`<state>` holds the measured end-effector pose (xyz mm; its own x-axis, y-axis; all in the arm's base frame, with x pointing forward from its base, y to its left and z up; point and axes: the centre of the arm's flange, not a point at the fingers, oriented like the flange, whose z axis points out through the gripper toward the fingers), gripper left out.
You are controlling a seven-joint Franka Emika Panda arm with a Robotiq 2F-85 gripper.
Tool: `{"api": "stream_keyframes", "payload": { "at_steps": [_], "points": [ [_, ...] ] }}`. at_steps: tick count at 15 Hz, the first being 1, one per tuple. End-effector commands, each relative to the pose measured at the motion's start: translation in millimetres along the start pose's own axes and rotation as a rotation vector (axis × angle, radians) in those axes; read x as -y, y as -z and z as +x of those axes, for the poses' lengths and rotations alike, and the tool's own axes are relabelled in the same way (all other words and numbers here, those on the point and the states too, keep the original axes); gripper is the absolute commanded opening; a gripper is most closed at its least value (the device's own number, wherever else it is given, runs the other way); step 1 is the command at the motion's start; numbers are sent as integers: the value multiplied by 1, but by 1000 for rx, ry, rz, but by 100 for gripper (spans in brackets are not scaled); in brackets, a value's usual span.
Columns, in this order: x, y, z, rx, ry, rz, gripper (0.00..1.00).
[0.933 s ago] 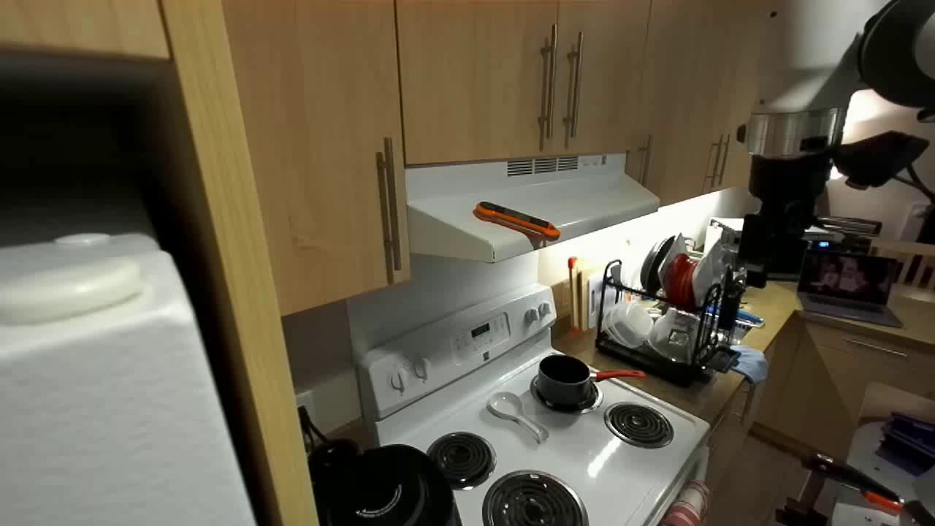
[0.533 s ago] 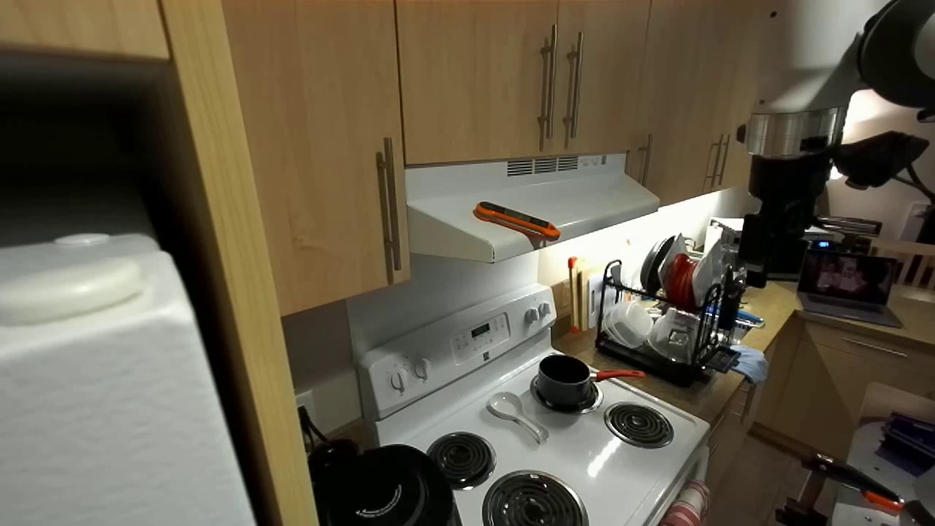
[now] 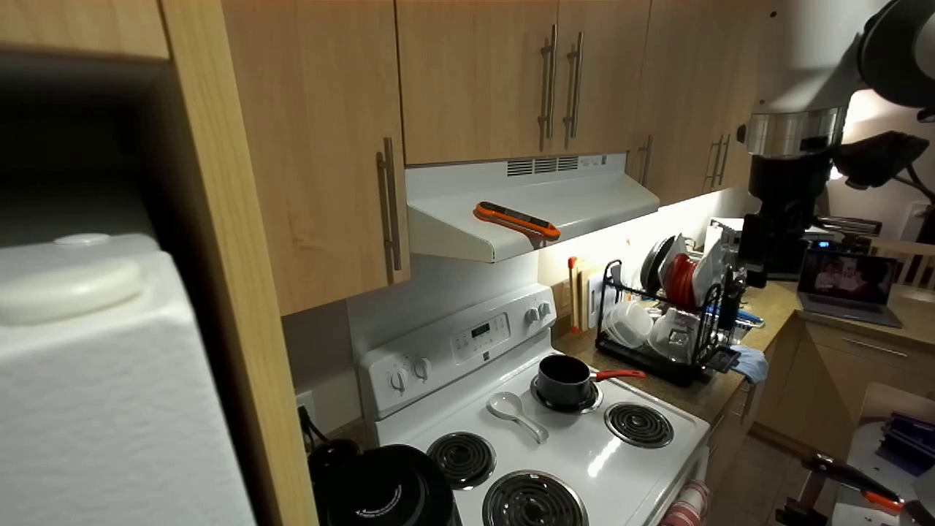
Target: Turn off the light of the oven filter
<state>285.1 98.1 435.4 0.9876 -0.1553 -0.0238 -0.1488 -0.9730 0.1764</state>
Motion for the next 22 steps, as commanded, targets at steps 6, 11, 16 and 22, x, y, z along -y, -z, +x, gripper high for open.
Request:
{"api": "stream_keyframes", "payload": {
  "at_steps": [6,11,16,22],
  "points": [
    [0,0,0,0,0,0,100],
    [0,0,0,0,0,0,100],
    [-8,-7,6,-7,-20,-2,100],
    [-24,-16,20,-42,-64,-26,100]
  ]
}}
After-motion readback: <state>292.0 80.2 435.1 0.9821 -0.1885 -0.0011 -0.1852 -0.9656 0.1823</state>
